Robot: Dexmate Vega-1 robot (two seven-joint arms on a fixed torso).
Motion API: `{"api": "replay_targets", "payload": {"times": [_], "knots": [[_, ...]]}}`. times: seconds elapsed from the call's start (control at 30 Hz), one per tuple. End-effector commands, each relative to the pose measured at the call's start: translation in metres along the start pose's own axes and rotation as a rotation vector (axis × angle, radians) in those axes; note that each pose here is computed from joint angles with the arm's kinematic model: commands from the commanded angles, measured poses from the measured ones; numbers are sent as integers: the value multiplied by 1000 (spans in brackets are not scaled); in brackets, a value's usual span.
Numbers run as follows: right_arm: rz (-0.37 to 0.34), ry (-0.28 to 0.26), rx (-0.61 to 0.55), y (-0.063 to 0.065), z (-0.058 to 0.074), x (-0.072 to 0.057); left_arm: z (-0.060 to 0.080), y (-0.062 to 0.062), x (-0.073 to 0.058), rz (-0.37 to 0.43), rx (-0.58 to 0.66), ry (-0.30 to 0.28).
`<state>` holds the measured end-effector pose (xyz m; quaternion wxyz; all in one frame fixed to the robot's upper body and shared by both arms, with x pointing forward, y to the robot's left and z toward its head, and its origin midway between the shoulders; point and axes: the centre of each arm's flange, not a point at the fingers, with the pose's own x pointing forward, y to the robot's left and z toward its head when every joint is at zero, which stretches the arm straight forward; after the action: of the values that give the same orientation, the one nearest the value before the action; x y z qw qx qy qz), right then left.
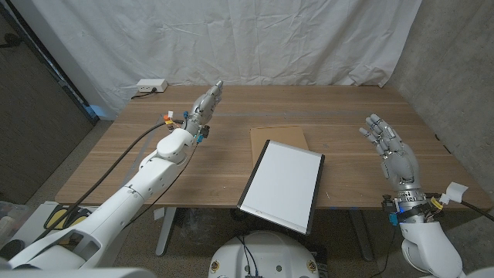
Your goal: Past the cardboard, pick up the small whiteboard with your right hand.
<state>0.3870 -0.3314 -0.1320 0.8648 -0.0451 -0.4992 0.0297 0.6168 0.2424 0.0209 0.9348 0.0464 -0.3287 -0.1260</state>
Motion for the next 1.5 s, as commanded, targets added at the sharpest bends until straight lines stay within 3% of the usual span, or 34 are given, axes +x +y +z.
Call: {"api": "replay_targets", "payload": {"times": [0.03,1.03,1.5], "knots": [[-5,-21,-27,-3,3,-8,1,-2,2,3,2,0],[8,-68,-150,5,17,-31,0,-18,7,-14,8,16],[16,-133,-256,6,26,-38,2,-23,5,-20,14,18]]}}
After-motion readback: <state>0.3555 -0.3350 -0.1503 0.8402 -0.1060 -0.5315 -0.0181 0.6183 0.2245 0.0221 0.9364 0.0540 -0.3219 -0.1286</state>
